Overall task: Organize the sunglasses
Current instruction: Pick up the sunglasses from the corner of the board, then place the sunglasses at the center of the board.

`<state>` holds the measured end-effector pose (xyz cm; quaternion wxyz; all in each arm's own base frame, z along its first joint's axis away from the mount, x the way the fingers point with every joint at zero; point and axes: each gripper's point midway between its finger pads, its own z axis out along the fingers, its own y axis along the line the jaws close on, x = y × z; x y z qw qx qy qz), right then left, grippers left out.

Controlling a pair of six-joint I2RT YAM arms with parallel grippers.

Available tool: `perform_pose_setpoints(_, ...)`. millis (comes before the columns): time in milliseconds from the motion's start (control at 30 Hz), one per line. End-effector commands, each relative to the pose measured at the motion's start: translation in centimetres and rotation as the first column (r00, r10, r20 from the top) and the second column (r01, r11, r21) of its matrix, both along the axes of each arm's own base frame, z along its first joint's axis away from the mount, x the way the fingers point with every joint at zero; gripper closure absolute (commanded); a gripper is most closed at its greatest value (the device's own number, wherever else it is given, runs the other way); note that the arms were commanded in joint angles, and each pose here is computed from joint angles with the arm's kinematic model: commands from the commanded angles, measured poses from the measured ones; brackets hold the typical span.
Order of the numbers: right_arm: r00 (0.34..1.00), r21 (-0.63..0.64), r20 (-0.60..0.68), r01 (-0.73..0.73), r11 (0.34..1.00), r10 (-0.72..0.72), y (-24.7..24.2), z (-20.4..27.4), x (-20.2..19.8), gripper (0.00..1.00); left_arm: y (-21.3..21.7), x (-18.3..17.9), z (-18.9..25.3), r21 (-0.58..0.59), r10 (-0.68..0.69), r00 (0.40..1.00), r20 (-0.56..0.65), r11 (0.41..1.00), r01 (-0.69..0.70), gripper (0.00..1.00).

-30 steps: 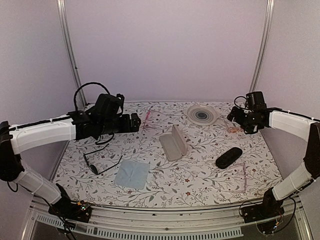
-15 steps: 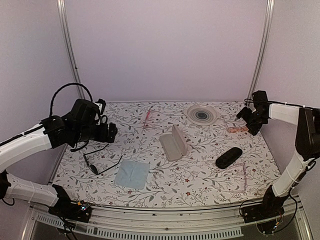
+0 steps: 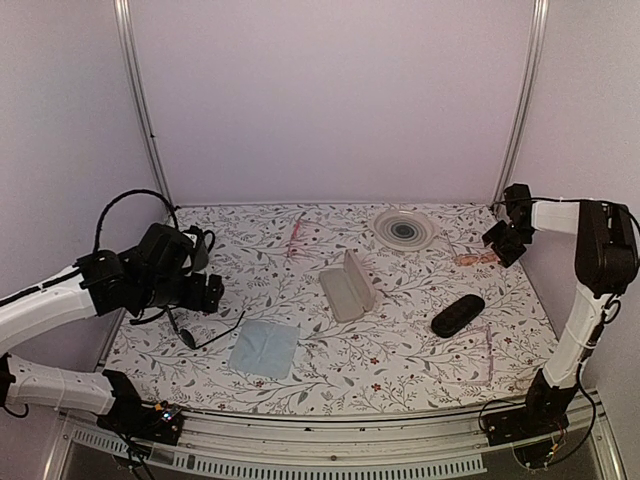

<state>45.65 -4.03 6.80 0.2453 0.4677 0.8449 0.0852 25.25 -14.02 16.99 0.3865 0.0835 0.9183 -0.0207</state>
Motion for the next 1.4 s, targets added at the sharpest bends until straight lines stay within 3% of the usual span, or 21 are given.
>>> perform_pose_setpoints(0,1.000,-0.032,-0.026,-0.005,0.999,0.004,-1.3,-0.9,1.1,0.43,-0.3,-0.1,1.8,-0.061,-0.019,0.997,0.080,0.998,0.024,0.01)
perform_pose_setpoints(300,0.998,-0.034,-0.059,-0.029,0.999,0.027,-1.8,-2.9,2.1,0.54,0.8,-0.5,3.7,-0.104,0.015,0.988,0.151,0.995,0.001,0.01)
perform_pose_setpoints(633,0.998,-0.044,-0.040,-0.053,0.998,0.052,-1.8,-2.2,2.6,0.85,1.1,-0.5,3.9,-0.102,0.025,0.986,0.164,0.995,-0.009,0.01)
perform_pose_setpoints(867,0.996,-0.052,0.000,-0.086,0.995,0.086,-1.5,-0.2,2.5,0.94,1.2,-0.6,4.0,-0.107,0.025,0.986,0.167,0.994,-0.007,0.01)
perform_pose_setpoints(1000,0.988,-0.051,0.065,-0.137,0.989,0.140,-0.8,2.1,2.6,1.00,1.3,-0.6,4.2,-0.106,0.027,0.984,0.175,0.994,-0.009,0.01)
perform_pose_setpoints(1167,0.950,-0.019,0.188,-0.250,0.968,0.249,1.4,5.6,2.6,1.00,1.8,-0.5,5.3,-0.101,0.036,0.975,0.219,0.995,-0.014,0.01)
perform_pose_setpoints(1267,0.900,0.021,0.303,-0.336,0.942,0.314,3.4,8.0,2.4,1.00,3.6,-0.4,7.0,-0.107,0.109,0.952,0.285,0.991,-0.081,0.01)
perform_pose_setpoints(1367,0.840,0.051,0.409,-0.412,0.910,0.357,5.5,10.2,1.7,1.00,4.2,-0.5,8.3,-0.184,0.147,0.931,0.334,0.979,-0.089,0.01)
